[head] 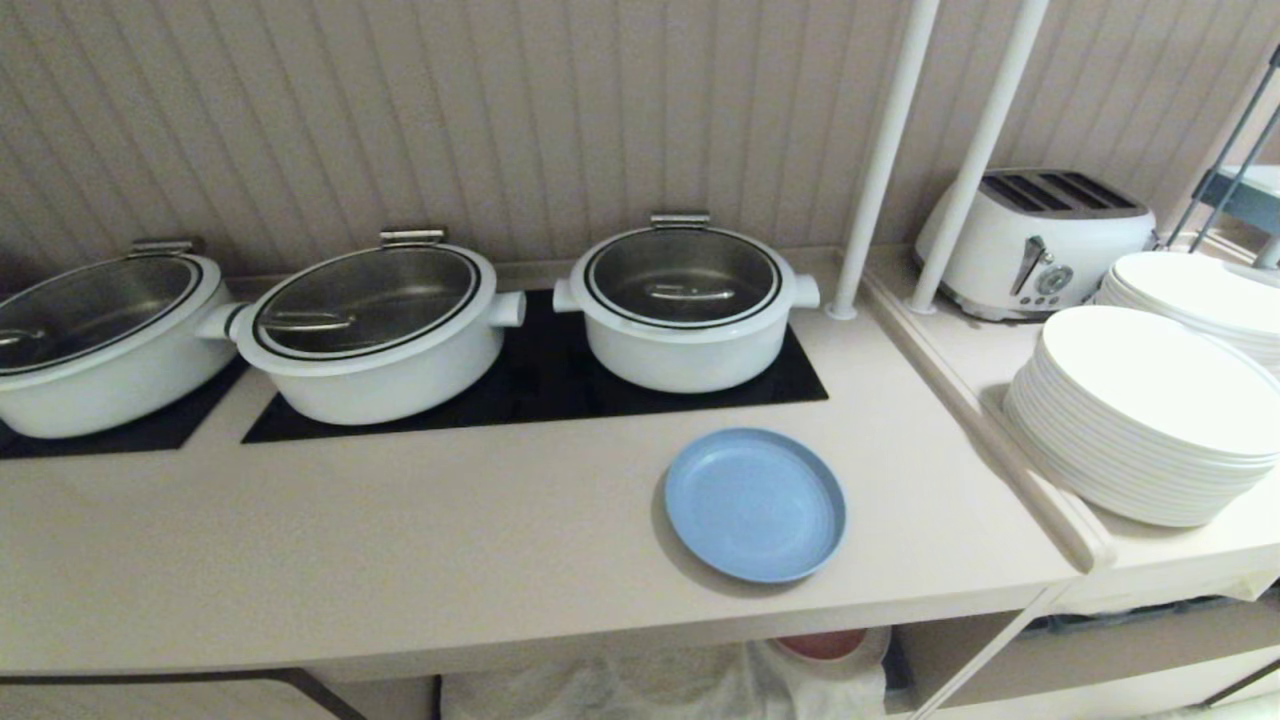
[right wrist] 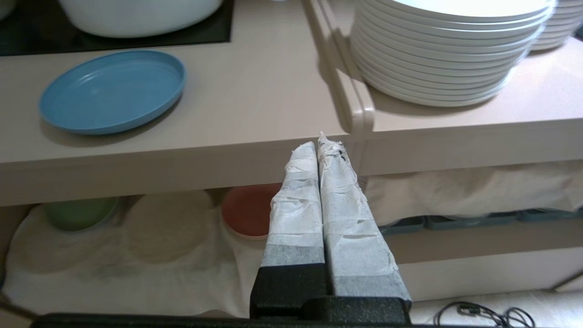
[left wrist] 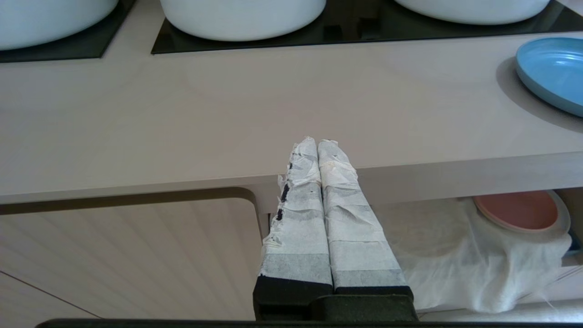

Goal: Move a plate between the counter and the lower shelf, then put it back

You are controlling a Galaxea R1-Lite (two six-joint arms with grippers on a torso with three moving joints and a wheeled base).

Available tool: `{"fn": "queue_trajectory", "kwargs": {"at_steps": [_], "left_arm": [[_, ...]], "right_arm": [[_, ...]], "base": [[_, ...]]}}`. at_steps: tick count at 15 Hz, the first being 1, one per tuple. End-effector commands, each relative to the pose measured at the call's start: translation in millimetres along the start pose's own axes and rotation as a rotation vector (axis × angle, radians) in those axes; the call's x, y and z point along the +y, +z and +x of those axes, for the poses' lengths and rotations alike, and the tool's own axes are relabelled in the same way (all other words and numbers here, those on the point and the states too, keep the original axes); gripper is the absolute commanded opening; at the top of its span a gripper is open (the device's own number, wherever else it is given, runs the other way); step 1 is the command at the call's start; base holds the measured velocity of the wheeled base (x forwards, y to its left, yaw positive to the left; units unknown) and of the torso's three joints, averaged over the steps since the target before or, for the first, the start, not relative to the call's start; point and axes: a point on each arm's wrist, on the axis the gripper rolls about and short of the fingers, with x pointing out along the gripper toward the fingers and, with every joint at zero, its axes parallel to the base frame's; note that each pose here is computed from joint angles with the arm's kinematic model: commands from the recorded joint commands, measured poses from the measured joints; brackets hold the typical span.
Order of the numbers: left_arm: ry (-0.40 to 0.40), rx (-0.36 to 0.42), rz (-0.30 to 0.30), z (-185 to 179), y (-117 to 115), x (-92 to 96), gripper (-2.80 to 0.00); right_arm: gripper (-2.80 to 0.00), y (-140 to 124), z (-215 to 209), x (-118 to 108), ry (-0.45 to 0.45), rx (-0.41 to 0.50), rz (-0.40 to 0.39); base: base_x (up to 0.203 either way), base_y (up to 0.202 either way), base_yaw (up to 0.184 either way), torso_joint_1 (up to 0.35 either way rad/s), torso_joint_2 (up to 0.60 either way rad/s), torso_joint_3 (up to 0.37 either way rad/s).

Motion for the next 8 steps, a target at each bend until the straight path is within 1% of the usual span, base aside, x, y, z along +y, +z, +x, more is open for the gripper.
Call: {"fn": "queue_trajectory", "kwargs": {"at_steps": [1, 5, 8], "left_arm": [[0.0, 0.0, -0.001, 0.0, 0.0, 0.0, -2.8], [0.0, 0.0, 0.001, 0.0, 0.0, 0.0, -2.8], [0.0, 0.0, -0.001, 0.0, 0.0, 0.0, -2.8]], "right_arm": [[-2.8, 0.0, 0.2, -0.2, -0.006, 0.002, 0.001], [-2.8, 0.4, 0.2, -0.2, -0.008, -0.002, 0.045], [-2.8, 0.5, 0.2, -0.2, -0.01, -0.003, 0.051]], "base": [[0.0, 0.0, 0.0, 0.0, 0.0, 0.0], [0.0, 0.0, 0.0, 0.0, 0.0, 0.0], [0.0, 0.0, 0.0, 0.0, 0.0, 0.0]]}}
